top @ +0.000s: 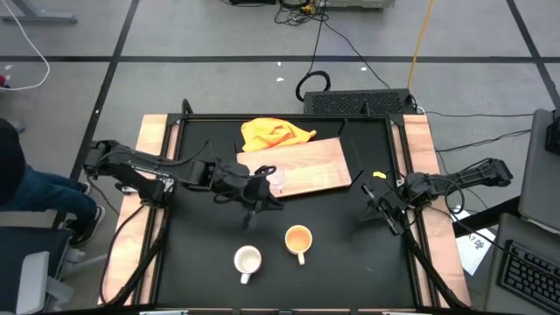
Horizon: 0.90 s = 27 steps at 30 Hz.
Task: Stack small to large cups/mugs on shelf
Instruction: Put the orange mug on the shelf
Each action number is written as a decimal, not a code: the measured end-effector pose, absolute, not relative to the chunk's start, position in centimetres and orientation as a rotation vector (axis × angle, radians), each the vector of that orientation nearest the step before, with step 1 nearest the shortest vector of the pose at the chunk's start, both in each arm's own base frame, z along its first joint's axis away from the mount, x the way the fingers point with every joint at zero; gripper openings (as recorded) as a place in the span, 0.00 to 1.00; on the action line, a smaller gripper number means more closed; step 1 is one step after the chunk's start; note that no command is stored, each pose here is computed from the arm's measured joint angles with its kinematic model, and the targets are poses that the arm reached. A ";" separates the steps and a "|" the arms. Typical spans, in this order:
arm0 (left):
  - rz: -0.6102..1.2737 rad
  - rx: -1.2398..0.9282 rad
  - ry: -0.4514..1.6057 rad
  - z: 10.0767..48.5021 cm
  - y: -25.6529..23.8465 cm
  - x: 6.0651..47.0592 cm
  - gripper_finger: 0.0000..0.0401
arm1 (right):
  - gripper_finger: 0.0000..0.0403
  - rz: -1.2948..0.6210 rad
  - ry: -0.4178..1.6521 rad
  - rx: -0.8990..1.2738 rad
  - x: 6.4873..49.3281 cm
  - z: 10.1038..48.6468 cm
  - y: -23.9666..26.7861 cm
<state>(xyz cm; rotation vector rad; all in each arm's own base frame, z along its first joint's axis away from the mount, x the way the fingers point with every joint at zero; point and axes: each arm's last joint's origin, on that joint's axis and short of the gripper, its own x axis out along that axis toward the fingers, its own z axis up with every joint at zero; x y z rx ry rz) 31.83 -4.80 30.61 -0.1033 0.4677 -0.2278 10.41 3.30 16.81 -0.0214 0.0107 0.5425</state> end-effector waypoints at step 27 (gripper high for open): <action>-0.316 -0.049 0.823 29.7 -7.0 41.2 0.09 | 0.00 0.532 0.013 -0.036 10.5 16.8 3.3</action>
